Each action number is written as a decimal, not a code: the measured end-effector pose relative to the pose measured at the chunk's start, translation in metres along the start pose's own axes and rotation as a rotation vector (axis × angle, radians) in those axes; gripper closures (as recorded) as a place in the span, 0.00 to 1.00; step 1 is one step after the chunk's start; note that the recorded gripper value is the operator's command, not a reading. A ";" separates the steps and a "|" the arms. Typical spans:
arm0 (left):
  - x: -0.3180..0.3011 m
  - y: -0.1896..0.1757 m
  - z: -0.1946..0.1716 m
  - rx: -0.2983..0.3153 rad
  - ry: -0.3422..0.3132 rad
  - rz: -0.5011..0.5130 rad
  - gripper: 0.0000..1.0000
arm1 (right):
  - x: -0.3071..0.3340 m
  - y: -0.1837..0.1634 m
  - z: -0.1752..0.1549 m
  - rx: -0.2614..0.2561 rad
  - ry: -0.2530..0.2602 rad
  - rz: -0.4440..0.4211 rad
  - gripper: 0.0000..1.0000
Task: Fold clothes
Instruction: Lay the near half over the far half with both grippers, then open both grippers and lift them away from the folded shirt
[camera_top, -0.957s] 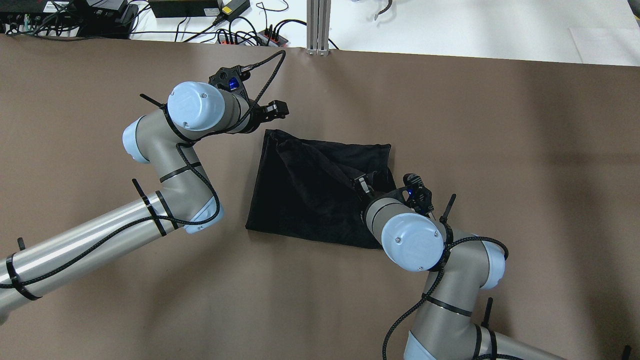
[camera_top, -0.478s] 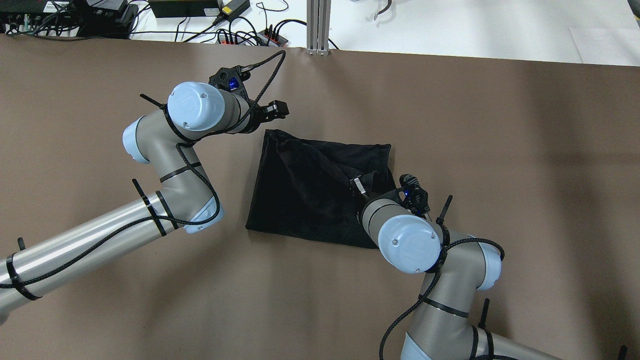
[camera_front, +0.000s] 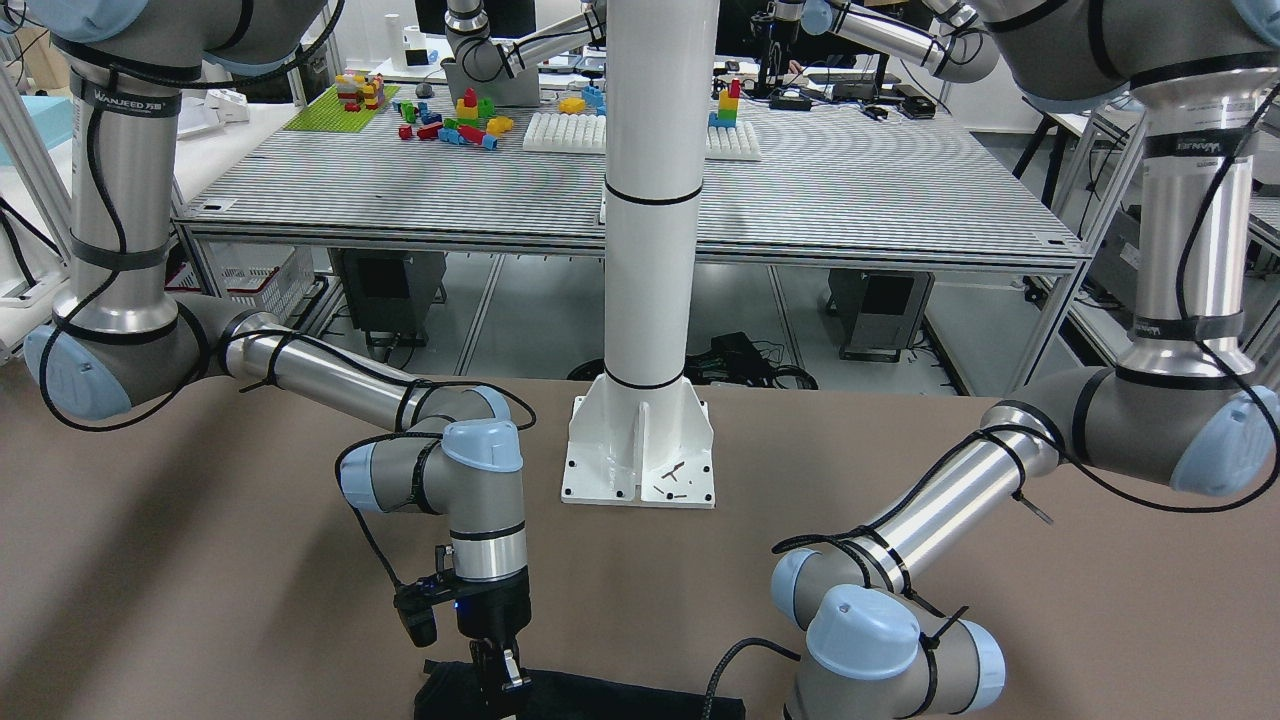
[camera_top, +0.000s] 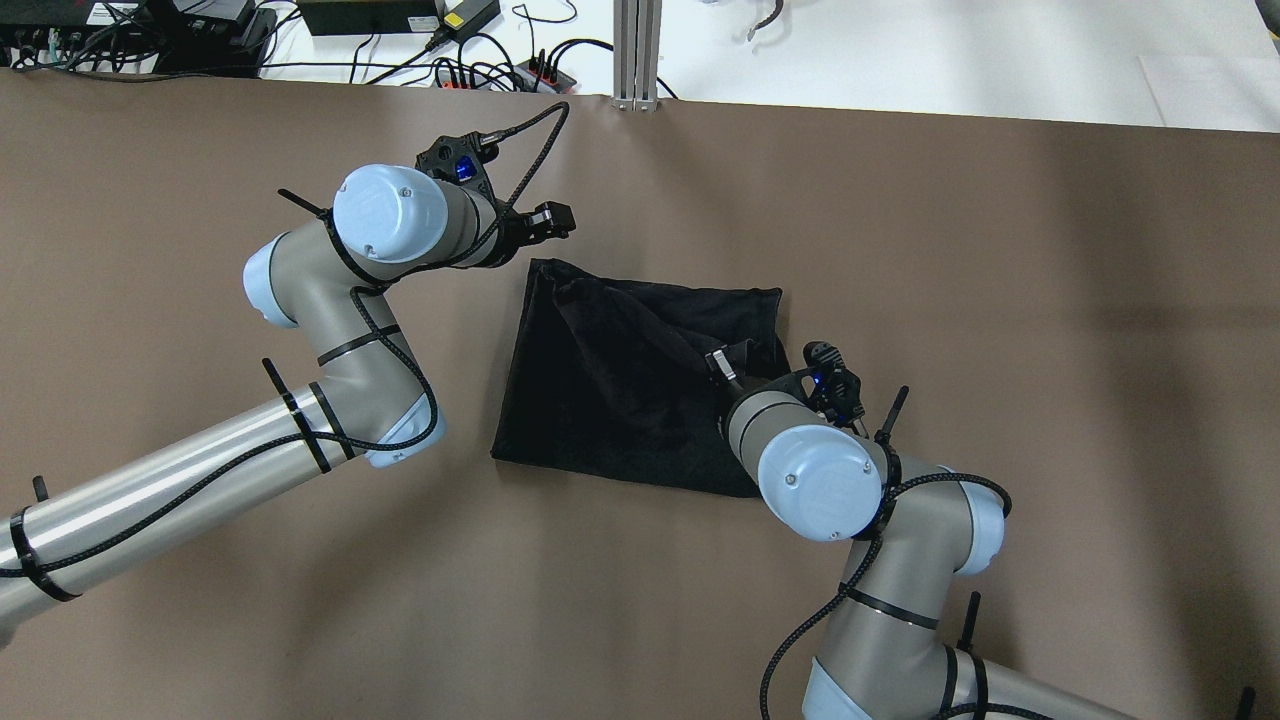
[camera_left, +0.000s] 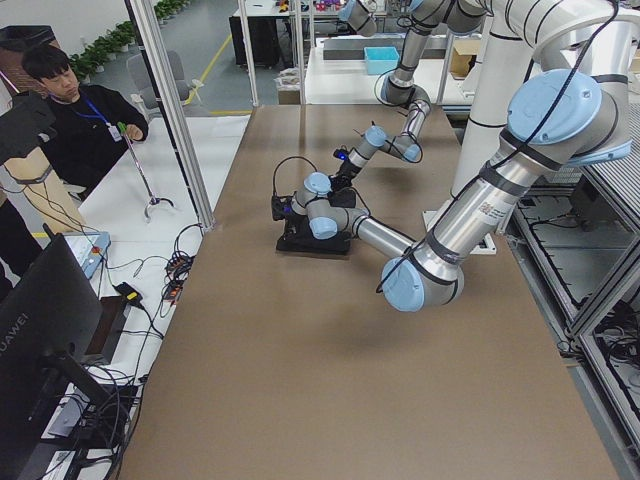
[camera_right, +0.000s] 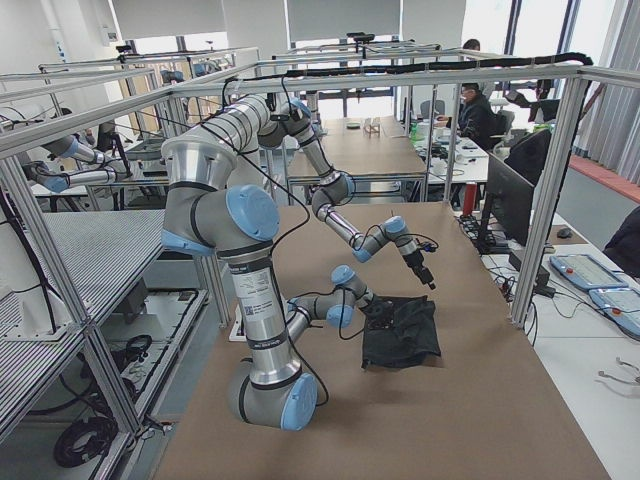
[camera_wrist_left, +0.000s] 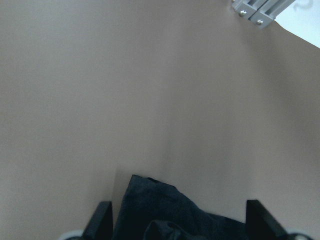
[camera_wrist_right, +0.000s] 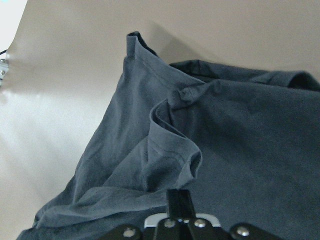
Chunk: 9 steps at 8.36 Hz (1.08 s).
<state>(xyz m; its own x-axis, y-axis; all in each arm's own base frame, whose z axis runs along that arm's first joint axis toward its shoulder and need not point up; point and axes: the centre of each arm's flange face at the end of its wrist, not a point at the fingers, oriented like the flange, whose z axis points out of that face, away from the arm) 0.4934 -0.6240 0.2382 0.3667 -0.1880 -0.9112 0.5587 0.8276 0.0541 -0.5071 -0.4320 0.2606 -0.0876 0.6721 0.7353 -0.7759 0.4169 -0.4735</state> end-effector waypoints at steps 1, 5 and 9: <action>-0.002 0.000 0.000 0.000 -0.002 0.000 0.06 | -0.007 -0.011 0.001 0.017 -0.008 0.003 1.00; -0.009 0.002 0.003 0.002 -0.010 -0.002 0.06 | -0.074 -0.045 0.061 0.149 -0.018 0.038 1.00; -0.013 0.004 0.003 0.002 -0.010 -0.007 0.06 | -0.101 -0.088 0.119 0.236 -0.028 0.003 0.86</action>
<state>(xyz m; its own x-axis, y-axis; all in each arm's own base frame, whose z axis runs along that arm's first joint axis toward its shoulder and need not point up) 0.4934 -0.6197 0.2512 0.3699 -0.1993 -0.9075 0.5630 0.8251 0.0483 -0.5046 -0.6093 0.2860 -0.1051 0.6544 0.7488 -0.8998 0.2580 -0.3517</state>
